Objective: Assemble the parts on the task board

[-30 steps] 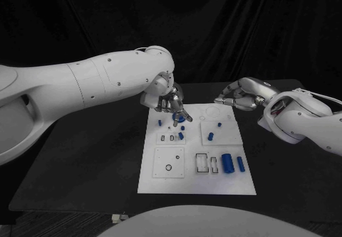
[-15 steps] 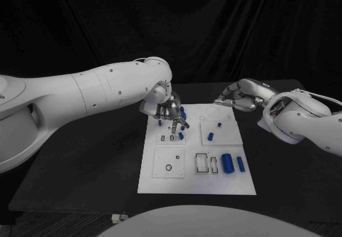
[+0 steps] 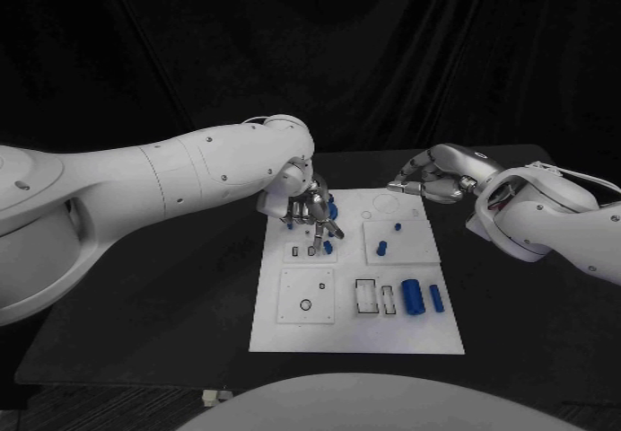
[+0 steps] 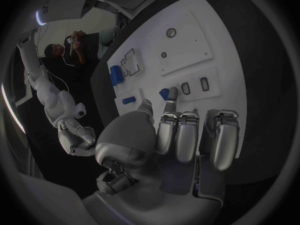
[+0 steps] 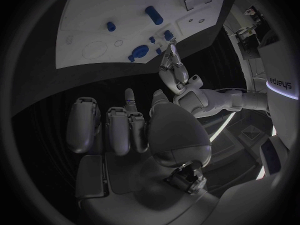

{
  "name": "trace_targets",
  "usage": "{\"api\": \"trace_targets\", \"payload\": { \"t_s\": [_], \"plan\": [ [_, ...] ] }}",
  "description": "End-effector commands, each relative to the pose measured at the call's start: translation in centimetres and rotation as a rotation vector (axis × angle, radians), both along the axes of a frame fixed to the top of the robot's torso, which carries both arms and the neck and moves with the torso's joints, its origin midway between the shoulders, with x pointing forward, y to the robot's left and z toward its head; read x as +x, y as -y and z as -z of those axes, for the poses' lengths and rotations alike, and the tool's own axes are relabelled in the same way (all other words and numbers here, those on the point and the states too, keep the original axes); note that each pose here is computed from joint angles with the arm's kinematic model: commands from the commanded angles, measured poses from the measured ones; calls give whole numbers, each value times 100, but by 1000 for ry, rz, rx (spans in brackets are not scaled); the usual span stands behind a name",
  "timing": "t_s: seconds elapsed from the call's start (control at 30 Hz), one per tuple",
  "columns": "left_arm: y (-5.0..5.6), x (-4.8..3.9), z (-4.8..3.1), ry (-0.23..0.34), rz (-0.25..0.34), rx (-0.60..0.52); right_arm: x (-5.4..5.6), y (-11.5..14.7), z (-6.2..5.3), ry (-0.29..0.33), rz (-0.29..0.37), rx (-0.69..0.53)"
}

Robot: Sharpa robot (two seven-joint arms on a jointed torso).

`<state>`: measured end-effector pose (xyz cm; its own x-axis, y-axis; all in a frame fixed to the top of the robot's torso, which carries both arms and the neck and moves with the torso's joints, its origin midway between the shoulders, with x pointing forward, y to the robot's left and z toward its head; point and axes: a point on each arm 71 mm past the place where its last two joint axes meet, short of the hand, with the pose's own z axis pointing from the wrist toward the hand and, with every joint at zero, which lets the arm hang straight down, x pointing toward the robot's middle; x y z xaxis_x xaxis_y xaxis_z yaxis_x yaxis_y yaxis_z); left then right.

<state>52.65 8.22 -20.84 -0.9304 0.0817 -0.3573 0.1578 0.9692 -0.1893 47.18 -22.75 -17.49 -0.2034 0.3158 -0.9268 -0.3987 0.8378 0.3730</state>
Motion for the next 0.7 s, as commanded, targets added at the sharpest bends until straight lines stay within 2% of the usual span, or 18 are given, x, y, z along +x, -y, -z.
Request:
{"api": "trace_targets", "payload": {
  "t_s": [0.03,0.23,0.47,0.7],
  "plan": [
    [15,16,20,7,-22,-18,1,6,23,-16,13,-9],
    [18,35,76,7,-39,-17,0,-1,28,-19,11,-11],
    [51,19,133,-1,-39,-18,-2,-1,30,-22,11,-12],
    [63,16,157,-5,-40,-18,-5,2,34,-25,12,-13]
  ]
}}
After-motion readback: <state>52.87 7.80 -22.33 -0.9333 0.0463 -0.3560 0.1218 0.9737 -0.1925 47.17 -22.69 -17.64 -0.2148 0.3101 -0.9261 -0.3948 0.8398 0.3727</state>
